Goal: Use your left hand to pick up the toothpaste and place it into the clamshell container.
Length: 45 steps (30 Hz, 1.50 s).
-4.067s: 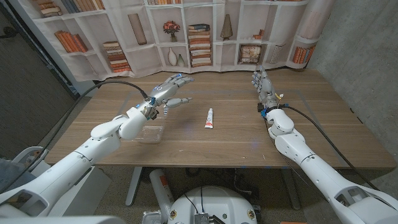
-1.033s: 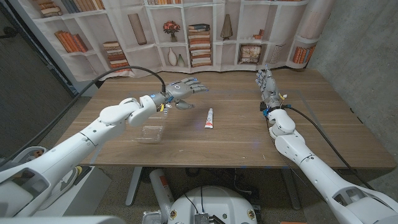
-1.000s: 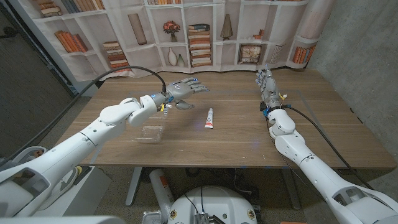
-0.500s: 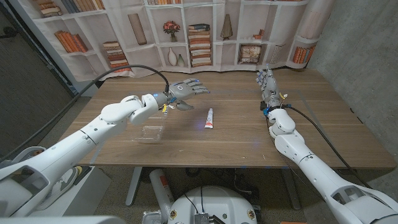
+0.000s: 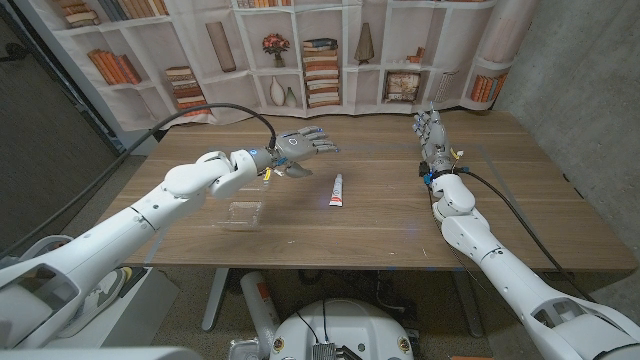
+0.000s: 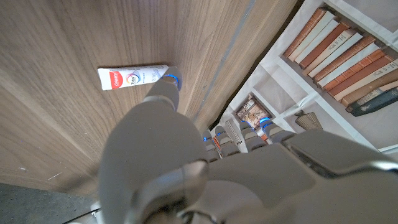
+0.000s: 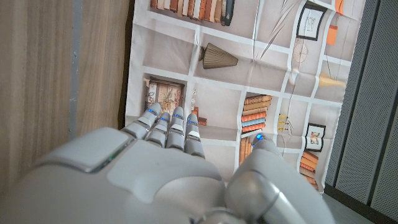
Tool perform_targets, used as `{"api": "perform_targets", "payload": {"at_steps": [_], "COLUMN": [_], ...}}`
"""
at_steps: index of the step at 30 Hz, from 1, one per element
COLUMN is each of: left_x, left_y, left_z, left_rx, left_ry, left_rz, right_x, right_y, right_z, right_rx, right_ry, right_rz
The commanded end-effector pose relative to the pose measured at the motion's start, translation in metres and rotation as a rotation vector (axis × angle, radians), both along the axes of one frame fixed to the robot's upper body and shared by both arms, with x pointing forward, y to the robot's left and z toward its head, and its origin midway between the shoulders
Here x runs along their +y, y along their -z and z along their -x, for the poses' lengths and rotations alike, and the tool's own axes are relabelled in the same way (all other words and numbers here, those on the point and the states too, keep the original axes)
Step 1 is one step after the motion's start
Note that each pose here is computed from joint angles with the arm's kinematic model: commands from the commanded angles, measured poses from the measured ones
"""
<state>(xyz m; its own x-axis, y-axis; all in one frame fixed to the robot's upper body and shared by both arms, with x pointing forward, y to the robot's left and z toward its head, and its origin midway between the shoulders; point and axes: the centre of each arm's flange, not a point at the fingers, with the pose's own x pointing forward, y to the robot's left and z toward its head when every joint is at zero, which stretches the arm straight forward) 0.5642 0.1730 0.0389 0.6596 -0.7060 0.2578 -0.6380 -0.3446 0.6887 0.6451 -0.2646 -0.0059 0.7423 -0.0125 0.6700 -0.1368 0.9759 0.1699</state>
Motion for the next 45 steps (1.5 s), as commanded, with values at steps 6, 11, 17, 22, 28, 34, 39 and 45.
{"api": "perform_targets", "payload": {"at_steps": [6,11,17,22,28,34,39,45], "left_x": [-0.021,-0.023,-0.026,-0.033,-0.035,-0.036,-0.037,-0.040], "left_y": [0.002,0.003,0.005,0.009,0.014,0.018,0.016,0.018], "left_z": [-0.004,-0.005,-0.005,-0.005,-0.005,-0.006,-0.007,-0.009], "left_rx": [0.026,0.022,0.040,0.043,0.060,0.058,0.058,0.061], "left_ry": [0.021,0.016,-0.019,-0.042,-0.037,-0.037,-0.050,-0.038], "left_rz": [-0.038,-0.061,-0.084,-0.125,-0.126,-0.139,-0.149,-0.147], "right_x": [-0.004,-0.005,-0.007,-0.008,-0.008,-0.008,-0.009,-0.010], "right_y": [-0.001,-0.001,-0.001,0.001,0.001,0.001,0.001,0.002], "right_z": [0.003,0.004,0.006,0.006,0.006,0.006,0.005,0.005], "right_rx": [-0.012,-0.018,-0.019,-0.022,-0.027,-0.027,-0.028,-0.028], "right_ry": [0.002,0.002,0.005,0.000,-0.003,-0.003,-0.004,-0.004], "right_rz": [-0.013,-0.020,-0.026,-0.036,-0.040,-0.043,-0.047,-0.051]}}
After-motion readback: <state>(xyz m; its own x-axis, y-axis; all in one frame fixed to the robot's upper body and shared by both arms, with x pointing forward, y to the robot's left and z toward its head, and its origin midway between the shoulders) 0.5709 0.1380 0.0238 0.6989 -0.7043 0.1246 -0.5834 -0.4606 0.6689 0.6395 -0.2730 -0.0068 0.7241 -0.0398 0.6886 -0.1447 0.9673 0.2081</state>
